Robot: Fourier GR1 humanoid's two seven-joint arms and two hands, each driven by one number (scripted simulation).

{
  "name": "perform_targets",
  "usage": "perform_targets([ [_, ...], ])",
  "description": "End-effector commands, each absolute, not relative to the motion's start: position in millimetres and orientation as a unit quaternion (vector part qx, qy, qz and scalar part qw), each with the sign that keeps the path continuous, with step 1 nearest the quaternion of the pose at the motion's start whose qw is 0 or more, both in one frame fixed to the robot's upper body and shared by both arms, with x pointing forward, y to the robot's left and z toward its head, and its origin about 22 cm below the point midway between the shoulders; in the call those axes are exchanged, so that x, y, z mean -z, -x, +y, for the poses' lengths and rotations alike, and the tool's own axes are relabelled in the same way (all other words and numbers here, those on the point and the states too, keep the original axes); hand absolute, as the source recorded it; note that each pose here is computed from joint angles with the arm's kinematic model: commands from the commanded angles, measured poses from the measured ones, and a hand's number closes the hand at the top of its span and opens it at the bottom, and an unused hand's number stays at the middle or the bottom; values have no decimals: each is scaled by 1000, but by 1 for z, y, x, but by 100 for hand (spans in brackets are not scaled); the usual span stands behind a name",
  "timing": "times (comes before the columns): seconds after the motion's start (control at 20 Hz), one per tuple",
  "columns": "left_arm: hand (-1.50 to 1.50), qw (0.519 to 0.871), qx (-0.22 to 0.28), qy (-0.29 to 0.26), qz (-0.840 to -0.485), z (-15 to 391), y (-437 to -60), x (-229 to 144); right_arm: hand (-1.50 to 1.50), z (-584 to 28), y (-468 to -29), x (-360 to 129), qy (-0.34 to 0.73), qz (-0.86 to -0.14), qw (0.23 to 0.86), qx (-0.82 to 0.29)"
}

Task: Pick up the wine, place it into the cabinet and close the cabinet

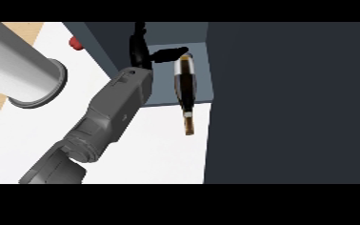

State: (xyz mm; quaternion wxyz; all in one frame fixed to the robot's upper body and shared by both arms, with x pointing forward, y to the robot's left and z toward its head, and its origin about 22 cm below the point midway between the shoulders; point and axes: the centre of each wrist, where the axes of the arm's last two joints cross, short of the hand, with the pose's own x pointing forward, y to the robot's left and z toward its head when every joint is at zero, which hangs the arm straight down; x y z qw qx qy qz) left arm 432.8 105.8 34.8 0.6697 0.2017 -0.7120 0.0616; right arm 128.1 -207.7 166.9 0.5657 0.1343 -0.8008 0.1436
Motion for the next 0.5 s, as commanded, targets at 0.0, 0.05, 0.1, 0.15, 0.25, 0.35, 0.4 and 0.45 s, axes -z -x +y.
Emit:
perform_targets([
  [0.0,-150,657,-65,-244,-710,132,-438,-36,-150,-215,-96,-188,-171,-808,548,-136],
  [0.05,-150,665,-66,-234,-706,139,-434,-26,-150,-210,-92,-193,-169,-815,538,-136],
  [0.1,-150,656,-60,-228,-718,128,-438,-37,-150,-214,-99,-186,-163,-807,553,-128],
  [0.15,-150,662,-67,-225,-712,136,-430,-18,-150,-217,-101,-185,-168,-808,547,-138],
  [0.25,-150,646,-62,-213,-731,117,-440,-45,-150,-205,-100,-183,-178,-805,549,-137],
  [0.35,-150,648,-45,-191,-736,142,-441,-41,-150,-212,-96,-191,-174,-804,551,-138],
  [0.4,-150,651,-48,-186,-735,131,-441,-43,-150,-214,-94,-186,-170,-804,552,-142],
  [0.45,-150,638,-51,-174,-748,121,-433,-30,-150,-210,-98,-188,-172,-803,552,-142],
])
